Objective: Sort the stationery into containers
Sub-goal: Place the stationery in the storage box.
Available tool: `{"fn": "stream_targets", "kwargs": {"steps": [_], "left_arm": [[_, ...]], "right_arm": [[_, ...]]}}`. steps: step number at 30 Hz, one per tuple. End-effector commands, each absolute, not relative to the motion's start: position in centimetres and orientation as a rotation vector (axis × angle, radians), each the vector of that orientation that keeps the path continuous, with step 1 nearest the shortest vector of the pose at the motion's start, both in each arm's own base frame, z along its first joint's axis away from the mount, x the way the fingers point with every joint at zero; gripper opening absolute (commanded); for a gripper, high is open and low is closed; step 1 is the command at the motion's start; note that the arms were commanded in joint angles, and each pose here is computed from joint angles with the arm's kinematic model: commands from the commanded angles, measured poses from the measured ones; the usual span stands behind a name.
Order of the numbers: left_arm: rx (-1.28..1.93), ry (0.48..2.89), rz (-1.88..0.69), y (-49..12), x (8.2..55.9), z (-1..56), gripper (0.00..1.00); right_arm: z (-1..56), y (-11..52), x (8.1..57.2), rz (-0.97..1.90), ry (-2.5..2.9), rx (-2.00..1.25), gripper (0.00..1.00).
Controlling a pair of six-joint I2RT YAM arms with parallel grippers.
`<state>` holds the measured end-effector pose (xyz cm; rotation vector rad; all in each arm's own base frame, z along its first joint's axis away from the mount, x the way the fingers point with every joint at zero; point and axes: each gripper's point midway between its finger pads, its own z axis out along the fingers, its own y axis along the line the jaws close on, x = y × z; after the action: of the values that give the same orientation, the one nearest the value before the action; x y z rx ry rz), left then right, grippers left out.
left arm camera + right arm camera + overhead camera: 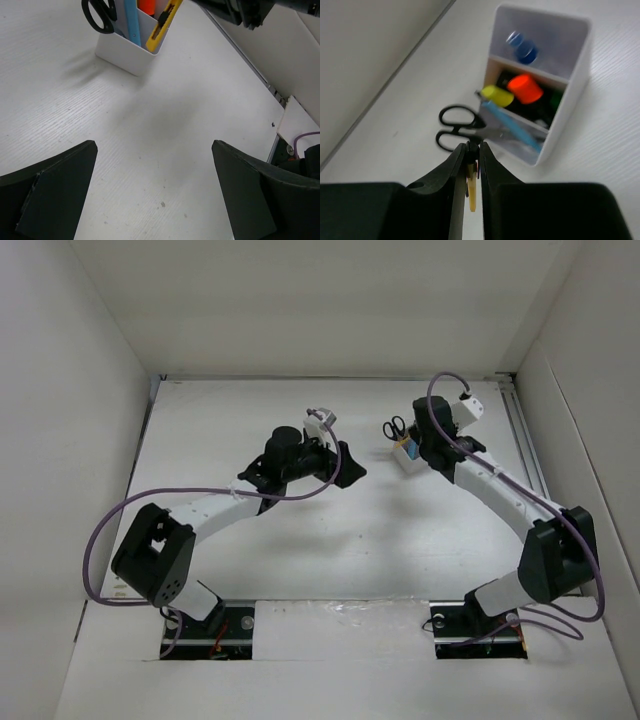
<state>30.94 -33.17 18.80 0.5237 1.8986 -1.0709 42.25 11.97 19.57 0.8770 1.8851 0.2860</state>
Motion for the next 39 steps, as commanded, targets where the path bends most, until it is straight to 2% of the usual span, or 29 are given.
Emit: {"fn": "stream_targets", "kwargs": {"steps": [1,9,15,23,31,33,37,39], "left_arm": [[0.512,1.857,-1.056,-32.8,30.7,20.2,1.0],[0.503,1.847,-1.079,-32.6,30.2,20.9,1.0],[0.453,1.876,-1.034,-32.0,30.7,20.6,1.0],[0.444,1.857,-1.029,-31.8,30.7,21.3,1.0],[0.444,1.867,-1.027,-31.7,30.6,20.9,1.0],[0.436,1.857,-1.02,-31.5,30.7,21.2,1.0],[0.401,1.839,-0.986,-30.9,30.9,21.9,1.0],[0.365,1.83,-0.965,-30.3,31.1,22.3,1.0]], "right_arm": [[22.0,4.9,41.7,-0.08,1.685,1.008,0.0],[21.4,1.3,42.1,-0.39,1.575,1.083,0.0],[19.9,2.0,42.7,-0.524,1.571,1.053,0.0],[17.6,4.6,42.7,-0.592,1.565,1.016,0.0],[18.3,4.9,42.4,-0.63,1.533,1.0,0.0],[18.4,5.0,42.5,-0.619,1.526,1.007,0.04],[17.0,5.9,42.7,-0.6,1.558,1.01,0.24],[16.7,6.0,42.9,-0.594,1.569,1.006,0.28]]}}
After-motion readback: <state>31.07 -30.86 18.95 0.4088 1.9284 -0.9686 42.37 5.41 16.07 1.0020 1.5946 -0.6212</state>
